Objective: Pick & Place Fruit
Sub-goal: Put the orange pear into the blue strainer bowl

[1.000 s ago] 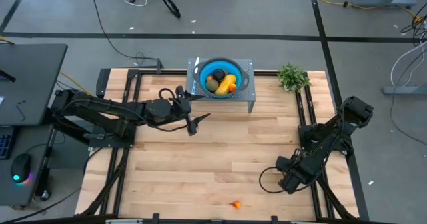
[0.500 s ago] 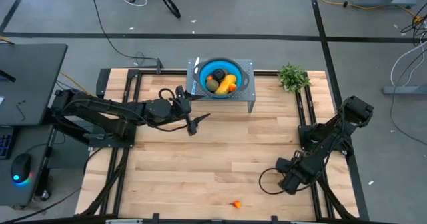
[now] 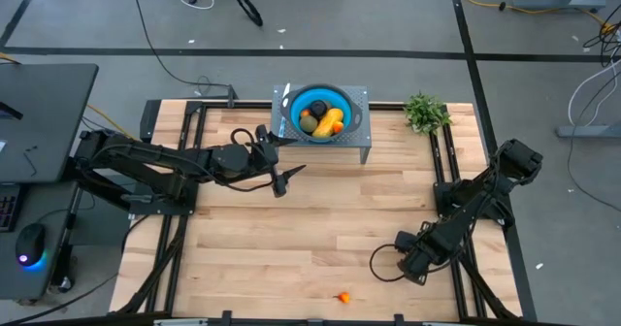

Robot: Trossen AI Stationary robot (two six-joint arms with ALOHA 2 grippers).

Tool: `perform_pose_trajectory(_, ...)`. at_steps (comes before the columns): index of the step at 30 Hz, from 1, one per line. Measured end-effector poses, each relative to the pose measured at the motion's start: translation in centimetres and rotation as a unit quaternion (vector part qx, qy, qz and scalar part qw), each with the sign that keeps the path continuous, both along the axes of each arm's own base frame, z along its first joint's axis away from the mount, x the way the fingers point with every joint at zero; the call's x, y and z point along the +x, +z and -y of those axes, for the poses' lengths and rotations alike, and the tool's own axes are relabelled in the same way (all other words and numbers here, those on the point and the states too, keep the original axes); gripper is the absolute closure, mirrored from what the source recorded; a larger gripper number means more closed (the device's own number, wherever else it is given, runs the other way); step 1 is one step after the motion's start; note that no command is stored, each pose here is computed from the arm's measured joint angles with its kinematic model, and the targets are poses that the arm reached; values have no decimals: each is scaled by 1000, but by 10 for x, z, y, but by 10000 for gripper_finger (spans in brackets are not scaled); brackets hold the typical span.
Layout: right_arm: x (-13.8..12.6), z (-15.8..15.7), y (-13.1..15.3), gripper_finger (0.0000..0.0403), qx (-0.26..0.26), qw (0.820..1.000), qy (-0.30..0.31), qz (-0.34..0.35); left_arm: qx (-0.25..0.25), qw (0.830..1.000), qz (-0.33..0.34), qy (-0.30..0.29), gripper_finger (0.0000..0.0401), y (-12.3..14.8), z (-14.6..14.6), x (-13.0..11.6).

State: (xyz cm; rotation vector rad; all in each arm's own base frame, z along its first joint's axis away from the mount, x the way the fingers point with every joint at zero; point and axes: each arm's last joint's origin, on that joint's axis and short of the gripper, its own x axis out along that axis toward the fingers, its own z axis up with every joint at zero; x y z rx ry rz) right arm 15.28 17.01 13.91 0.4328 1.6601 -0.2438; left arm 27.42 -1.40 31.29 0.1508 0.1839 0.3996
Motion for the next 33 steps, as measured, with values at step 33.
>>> perform_pose_trajectory(33,-7,-1,0,215,-16,1000,16,-13,0,1000,0,0,61,0,0,0)
